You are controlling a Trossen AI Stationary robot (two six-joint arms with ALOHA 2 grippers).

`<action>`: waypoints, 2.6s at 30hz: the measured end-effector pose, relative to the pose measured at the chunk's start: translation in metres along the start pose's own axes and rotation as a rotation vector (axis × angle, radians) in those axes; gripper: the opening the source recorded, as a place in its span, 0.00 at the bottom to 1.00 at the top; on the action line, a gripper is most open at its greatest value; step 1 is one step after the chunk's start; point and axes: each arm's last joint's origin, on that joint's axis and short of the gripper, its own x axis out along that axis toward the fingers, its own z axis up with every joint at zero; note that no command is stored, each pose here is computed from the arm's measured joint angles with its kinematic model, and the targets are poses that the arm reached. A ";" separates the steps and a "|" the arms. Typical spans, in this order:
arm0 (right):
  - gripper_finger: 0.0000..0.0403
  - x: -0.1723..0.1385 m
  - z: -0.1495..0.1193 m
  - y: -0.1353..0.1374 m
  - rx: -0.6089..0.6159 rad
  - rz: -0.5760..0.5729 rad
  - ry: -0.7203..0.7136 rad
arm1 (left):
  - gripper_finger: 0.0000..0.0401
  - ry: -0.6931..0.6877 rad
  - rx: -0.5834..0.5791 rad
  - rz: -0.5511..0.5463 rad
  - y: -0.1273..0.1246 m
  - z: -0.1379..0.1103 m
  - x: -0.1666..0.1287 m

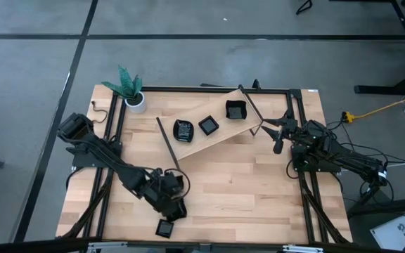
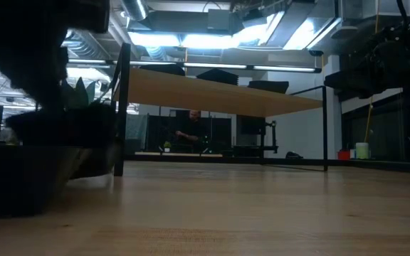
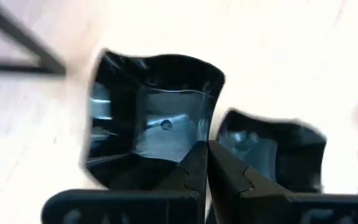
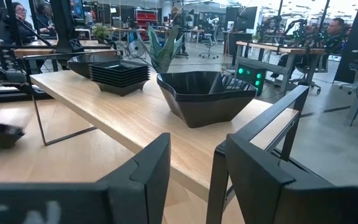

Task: Pick & Place Mini shaped plates
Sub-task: Stack the black distorted square plate on top of the black distorted square plate on the shelf

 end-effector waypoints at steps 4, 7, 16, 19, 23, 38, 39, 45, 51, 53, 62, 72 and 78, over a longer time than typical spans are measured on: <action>0.38 0.000 0.000 0.000 0.000 0.000 0.001 | 0.01 -0.091 0.028 -0.031 -0.002 0.007 -0.010; 0.38 0.000 0.000 0.000 0.000 0.000 0.001 | 0.01 -0.137 0.056 -0.057 -0.004 0.012 -0.015; 0.38 0.000 0.000 0.000 0.000 0.000 0.000 | 0.01 -0.236 0.182 -0.137 -0.006 0.035 -0.018; 0.38 0.000 0.000 0.000 0.000 0.000 0.001 | 0.01 -0.258 0.235 -0.174 -0.005 0.046 -0.016; 0.38 0.000 0.000 0.000 0.000 0.000 0.000 | 0.01 -0.292 0.315 -0.232 -0.001 0.064 -0.014; 0.38 0.000 0.000 0.000 0.000 0.000 0.001 | 0.01 -0.467 0.547 -0.440 0.040 0.139 -0.009; 0.38 0.000 0.000 0.000 0.000 0.001 0.001 | 0.01 -0.480 0.549 -0.440 0.045 0.144 -0.009; 0.38 0.000 0.000 0.000 0.000 0.000 0.001 | 0.01 -0.582 0.565 -0.456 0.069 0.174 -0.014; 0.38 0.000 0.000 0.000 0.000 0.000 0.001 | 0.01 -0.713 0.596 -0.428 0.074 0.204 -0.035; 0.38 0.000 0.000 0.000 0.000 0.000 0.001 | 0.01 -0.752 0.604 -0.412 0.075 0.213 -0.042; 0.38 0.000 0.000 0.000 0.000 0.000 0.000 | 0.01 -0.888 0.464 -0.135 0.101 0.246 -0.062; 0.38 0.000 0.000 0.000 0.000 0.001 0.001 | 0.01 -0.930 0.294 0.002 0.131 0.264 -0.052; 0.38 0.000 0.000 0.000 0.000 0.001 0.000 | 0.01 -0.936 0.268 0.025 0.130 0.267 -0.023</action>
